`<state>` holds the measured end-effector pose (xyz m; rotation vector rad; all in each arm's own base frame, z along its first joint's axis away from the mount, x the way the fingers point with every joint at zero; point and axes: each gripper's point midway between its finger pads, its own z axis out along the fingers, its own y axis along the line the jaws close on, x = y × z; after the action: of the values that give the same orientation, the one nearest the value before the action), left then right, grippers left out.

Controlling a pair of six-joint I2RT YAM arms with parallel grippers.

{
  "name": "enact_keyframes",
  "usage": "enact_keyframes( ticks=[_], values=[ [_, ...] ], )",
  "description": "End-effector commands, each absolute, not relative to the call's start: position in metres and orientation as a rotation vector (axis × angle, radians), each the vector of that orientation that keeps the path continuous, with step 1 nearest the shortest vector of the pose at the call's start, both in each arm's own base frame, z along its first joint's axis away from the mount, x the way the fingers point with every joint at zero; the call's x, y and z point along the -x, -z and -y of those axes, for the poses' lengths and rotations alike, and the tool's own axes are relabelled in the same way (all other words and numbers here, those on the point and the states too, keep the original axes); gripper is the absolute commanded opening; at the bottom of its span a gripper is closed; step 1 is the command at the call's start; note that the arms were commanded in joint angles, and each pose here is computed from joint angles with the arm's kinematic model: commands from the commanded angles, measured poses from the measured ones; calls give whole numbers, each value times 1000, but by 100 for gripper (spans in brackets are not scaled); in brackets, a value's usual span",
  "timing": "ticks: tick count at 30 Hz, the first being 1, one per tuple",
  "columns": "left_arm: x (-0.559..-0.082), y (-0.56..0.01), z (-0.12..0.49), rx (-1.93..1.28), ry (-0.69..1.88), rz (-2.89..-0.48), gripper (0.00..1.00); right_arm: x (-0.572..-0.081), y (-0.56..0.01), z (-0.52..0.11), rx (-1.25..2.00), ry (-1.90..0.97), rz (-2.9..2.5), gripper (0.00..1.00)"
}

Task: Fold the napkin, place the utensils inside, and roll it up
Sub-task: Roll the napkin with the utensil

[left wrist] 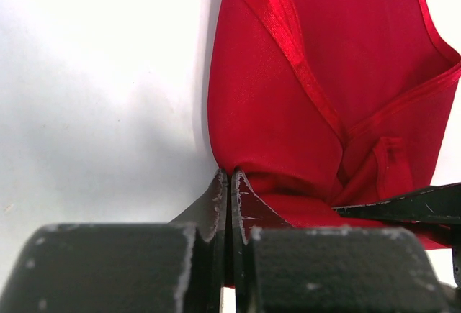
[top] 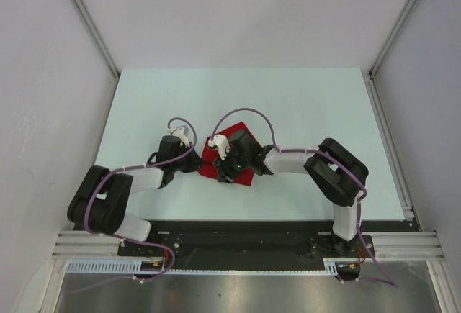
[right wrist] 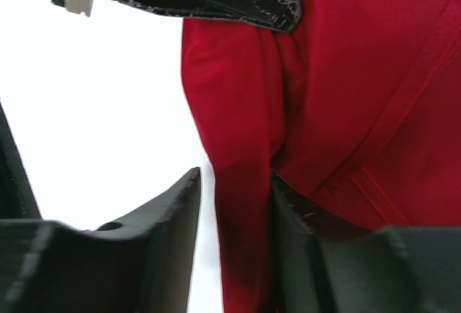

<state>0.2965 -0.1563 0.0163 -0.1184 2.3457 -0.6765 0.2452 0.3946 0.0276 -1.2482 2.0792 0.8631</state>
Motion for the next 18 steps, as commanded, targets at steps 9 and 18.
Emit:
enact_keyframes(
  ticks=[9, 18],
  values=[
    [-277, 1, 160, 48, 648, -2479, 0, -246, -79, -361, 1184, -572, -2063, 73],
    [-279, 0, 162, 43, 645, -2487, 0, -220, -106, -380, 1272, -495, -1866, 70]
  ],
)
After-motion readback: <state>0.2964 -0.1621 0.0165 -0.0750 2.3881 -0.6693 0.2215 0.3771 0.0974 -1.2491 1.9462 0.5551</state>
